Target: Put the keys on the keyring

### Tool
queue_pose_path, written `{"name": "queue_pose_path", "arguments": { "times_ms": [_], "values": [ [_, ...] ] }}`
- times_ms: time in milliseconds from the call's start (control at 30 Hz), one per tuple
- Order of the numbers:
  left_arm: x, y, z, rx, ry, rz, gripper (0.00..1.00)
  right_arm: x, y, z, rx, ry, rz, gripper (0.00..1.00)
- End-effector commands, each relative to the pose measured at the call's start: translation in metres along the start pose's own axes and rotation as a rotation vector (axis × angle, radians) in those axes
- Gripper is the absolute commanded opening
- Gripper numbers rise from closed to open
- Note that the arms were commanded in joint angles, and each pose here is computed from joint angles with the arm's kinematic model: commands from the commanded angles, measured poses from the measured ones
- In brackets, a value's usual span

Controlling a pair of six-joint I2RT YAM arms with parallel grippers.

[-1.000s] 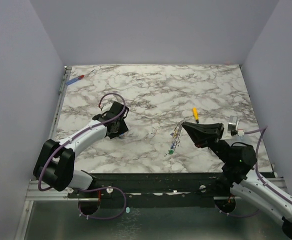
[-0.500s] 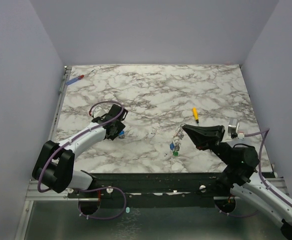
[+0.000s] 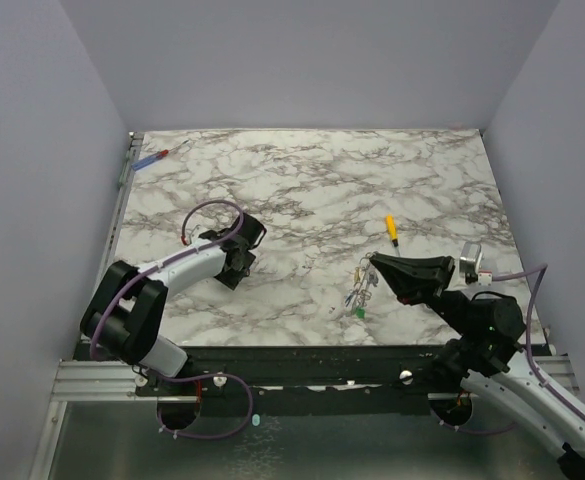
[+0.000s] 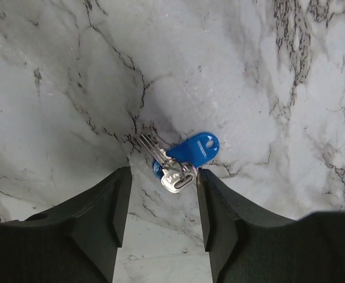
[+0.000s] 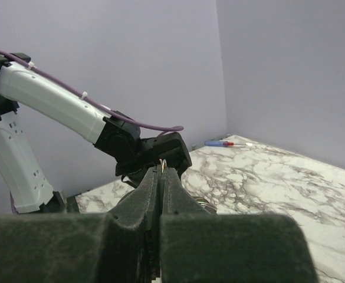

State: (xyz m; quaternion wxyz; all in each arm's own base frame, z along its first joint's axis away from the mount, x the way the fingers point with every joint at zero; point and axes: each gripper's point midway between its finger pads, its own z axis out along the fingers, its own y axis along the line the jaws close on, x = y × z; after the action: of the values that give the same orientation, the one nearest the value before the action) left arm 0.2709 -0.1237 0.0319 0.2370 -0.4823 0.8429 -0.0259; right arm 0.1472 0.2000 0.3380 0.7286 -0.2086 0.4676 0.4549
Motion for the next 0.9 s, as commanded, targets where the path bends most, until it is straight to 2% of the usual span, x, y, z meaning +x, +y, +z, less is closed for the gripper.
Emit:
{"name": "queue_pose_path", "arguments": {
  "times_ms": [0,400,867],
  "values": [
    [0.014,0.000,-0.004,-0.053,0.021,-0.015,0.54,-0.026,0.004,0.001,-0.006,-0.055,-0.042,0.01],
    [0.004,-0.001,0.001,-0.058,-0.056,-0.019,0.48,-0.029,0.004,-0.001,-0.003,-0.046,-0.068,0.01],
    [0.002,-0.003,0.010,-0.077,-0.082,0.010,0.42,-0.024,0.008,-0.001,-0.027,-0.028,-0.061,0.01]
  ]
}}
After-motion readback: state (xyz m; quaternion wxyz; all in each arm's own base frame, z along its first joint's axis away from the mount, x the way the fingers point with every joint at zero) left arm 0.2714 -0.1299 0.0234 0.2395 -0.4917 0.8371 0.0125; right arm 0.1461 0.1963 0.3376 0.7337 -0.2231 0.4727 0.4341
